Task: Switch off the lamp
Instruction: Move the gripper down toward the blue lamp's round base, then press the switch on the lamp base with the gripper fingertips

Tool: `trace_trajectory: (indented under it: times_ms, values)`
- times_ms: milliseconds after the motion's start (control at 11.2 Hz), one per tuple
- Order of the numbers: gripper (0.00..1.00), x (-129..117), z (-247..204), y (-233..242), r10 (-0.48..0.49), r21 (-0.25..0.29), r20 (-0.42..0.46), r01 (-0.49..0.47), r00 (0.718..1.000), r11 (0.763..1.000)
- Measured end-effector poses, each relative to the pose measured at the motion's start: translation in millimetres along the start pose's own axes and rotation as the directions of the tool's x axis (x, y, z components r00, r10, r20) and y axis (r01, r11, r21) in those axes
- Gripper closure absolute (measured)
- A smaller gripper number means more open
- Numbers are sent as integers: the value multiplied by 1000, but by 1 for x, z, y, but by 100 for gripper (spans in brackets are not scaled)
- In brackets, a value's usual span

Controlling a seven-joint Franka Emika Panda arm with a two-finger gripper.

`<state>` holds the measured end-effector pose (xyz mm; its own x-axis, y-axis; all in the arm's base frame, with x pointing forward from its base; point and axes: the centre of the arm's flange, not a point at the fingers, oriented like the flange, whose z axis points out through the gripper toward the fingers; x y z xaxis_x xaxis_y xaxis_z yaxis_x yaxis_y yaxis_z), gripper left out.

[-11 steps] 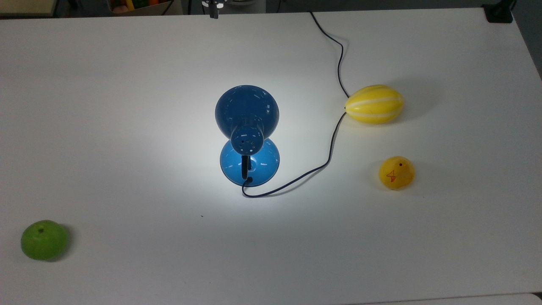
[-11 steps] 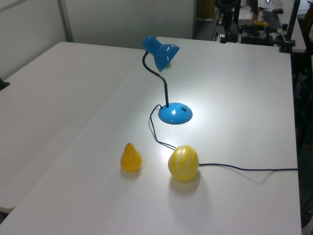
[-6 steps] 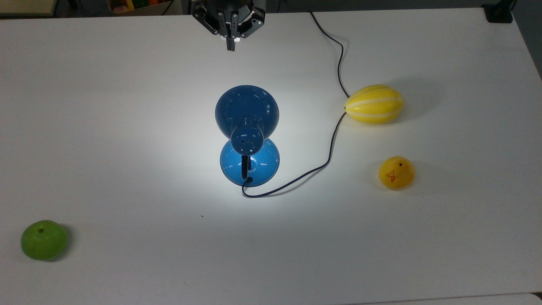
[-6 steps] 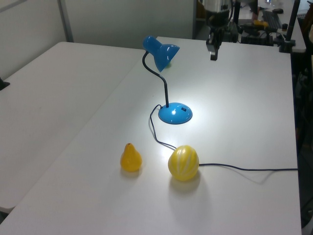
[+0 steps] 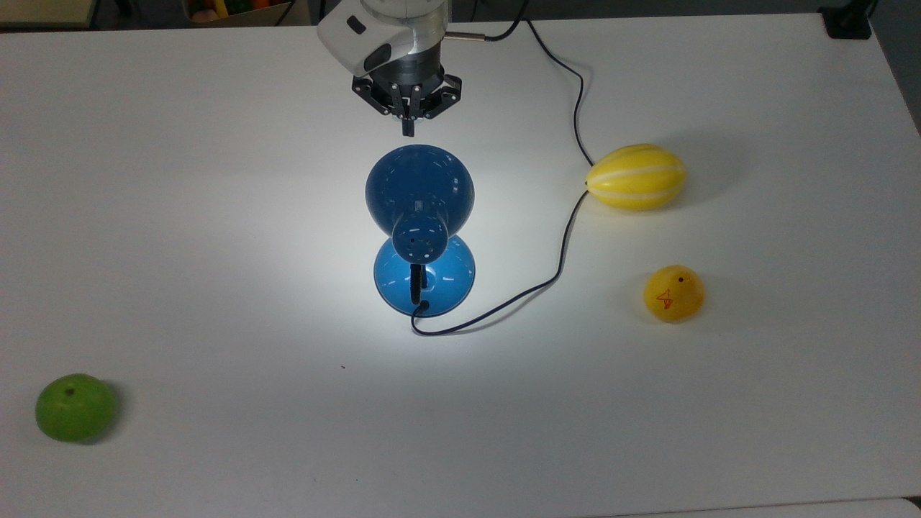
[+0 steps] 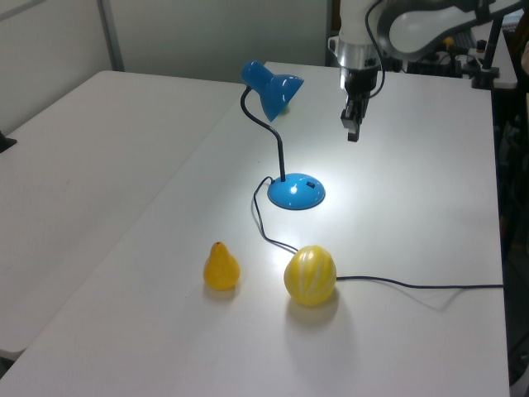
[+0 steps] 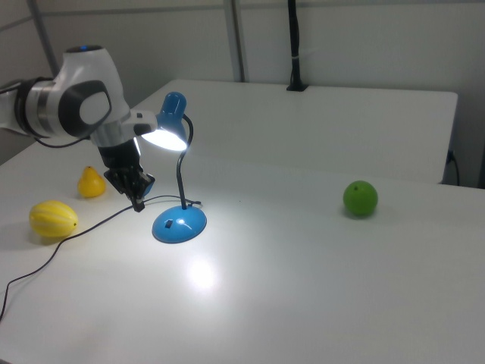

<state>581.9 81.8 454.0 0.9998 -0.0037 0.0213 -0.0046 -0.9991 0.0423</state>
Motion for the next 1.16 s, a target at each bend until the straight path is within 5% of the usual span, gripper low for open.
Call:
trace_trajectory:
  times_ms: [1163]
  values:
    - [99, 39, 110, -18, 24, 31, -129, -20, 991, 999]
